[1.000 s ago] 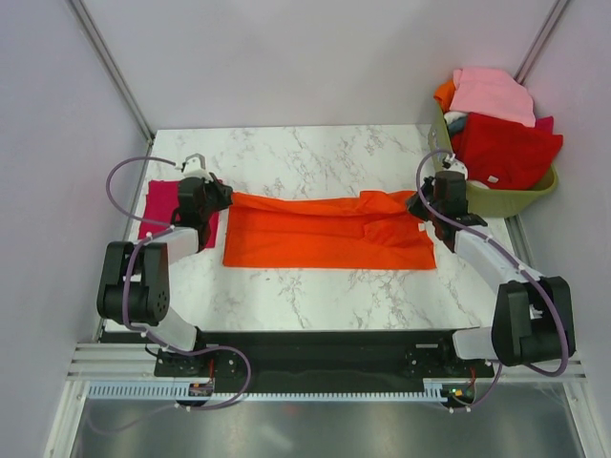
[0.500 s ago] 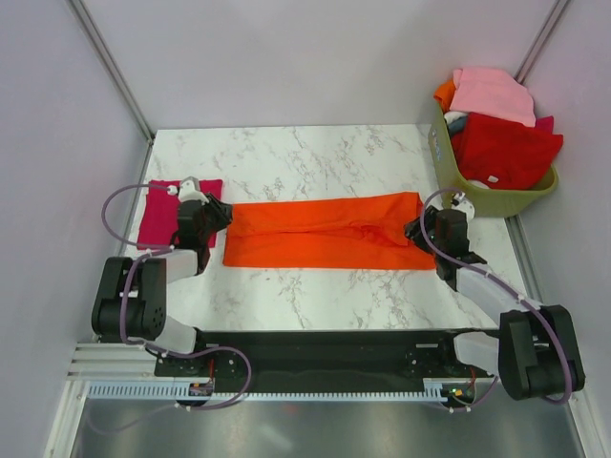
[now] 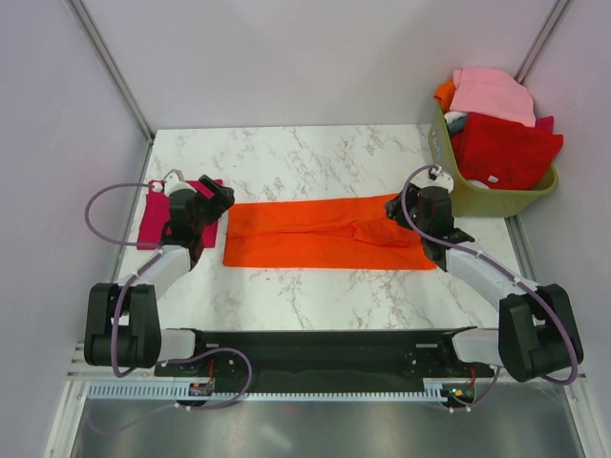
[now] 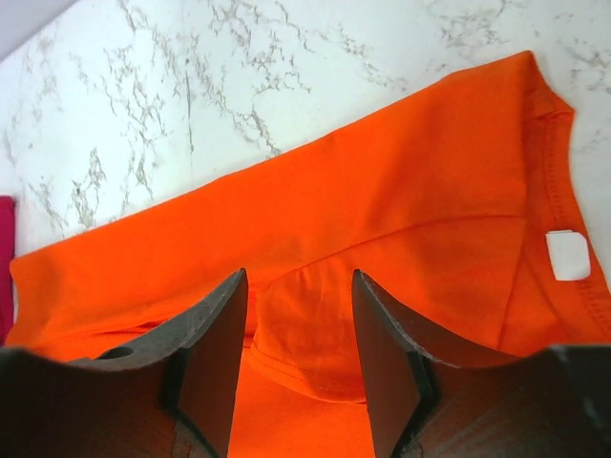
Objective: Fold and stack the t-shirts
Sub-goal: Fold the tshirt
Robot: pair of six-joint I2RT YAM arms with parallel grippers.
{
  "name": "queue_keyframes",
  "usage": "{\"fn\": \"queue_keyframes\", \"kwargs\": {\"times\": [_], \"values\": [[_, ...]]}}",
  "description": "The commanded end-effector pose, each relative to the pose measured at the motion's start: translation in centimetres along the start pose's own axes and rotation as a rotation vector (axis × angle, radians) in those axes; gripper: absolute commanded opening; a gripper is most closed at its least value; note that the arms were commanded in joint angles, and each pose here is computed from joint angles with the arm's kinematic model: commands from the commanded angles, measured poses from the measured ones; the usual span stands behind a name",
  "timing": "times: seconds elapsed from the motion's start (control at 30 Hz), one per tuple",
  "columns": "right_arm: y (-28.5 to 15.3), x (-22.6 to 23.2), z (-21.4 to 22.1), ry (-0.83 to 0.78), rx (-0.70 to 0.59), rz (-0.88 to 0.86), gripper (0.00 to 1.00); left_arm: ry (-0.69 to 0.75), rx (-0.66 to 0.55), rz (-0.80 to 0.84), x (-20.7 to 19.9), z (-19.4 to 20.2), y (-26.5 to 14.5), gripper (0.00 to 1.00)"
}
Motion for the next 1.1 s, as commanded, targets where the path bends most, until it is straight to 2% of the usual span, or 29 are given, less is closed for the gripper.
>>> {"fn": "queue_keyframes", "kwargs": {"times": [0.0, 0.07, 0.23, 0.43, 0.47, 0.67, 0.73, 0.97, 1.07], "values": [[0.6, 0.9, 0.6, -0.056, 0.048, 0.008, 0.55, -0.049, 0.050, -0.028, -0.6, -0.8, 0.0, 1.00], [0.5, 0.7, 1.2, -0.067, 0.066, 0.032, 0.54, -0.031, 0.072, 0.010, -1.4, -0.7, 0.2, 0.94], [0.8, 0.8, 3.4, -0.086, 0.131, 0.040, 0.39, -0.029, 0.137, 0.021, -2.0, 0.1, 0.1, 0.90], [0.6, -2.3, 6.2, -0.075, 0.181, 0.147, 0.23, -0.060, 0.220, 0.012, -2.1, 1.9, 0.7, 0.87], [0.6, -2.6, 6.4, -0.069, 0.180, 0.154, 0.18, -0.062, 0.228, 0.010, -2.0, 2.2, 0.7, 0.87], [-0.4, -3.8, 7.5, -0.064, 0.187, 0.167, 0.14, -0.069, 0.284, 0.011, -1.8, 3.7, 1.3, 0.86], [-0.7, -3.9, 7.5, -0.072, 0.195, 0.174, 0.13, -0.027, 0.284, 0.025, -2.2, 3.8, 1.4, 0.86], [-1.6, -3.7, 7.2, -0.082, 0.192, 0.157, 0.13, 0.122, 0.271, 0.089, -6.7, 3.8, 0.2, 0.85], [-1.7, -3.5, 7.3, -0.081, 0.201, 0.146, 0.08, 0.171, 0.284, 0.132, -8.5, 4.1, -0.2, 0.85]]}}
Point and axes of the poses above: each gripper's point midway between its finger pads, its own y axis out along the fingers, its own x axis along the line the jaws close on, z = x × y, the point moved 3 cm from there along -y, back along the fingers, and after that the axes turned 6 degrees about y, right-handed, at the moved point
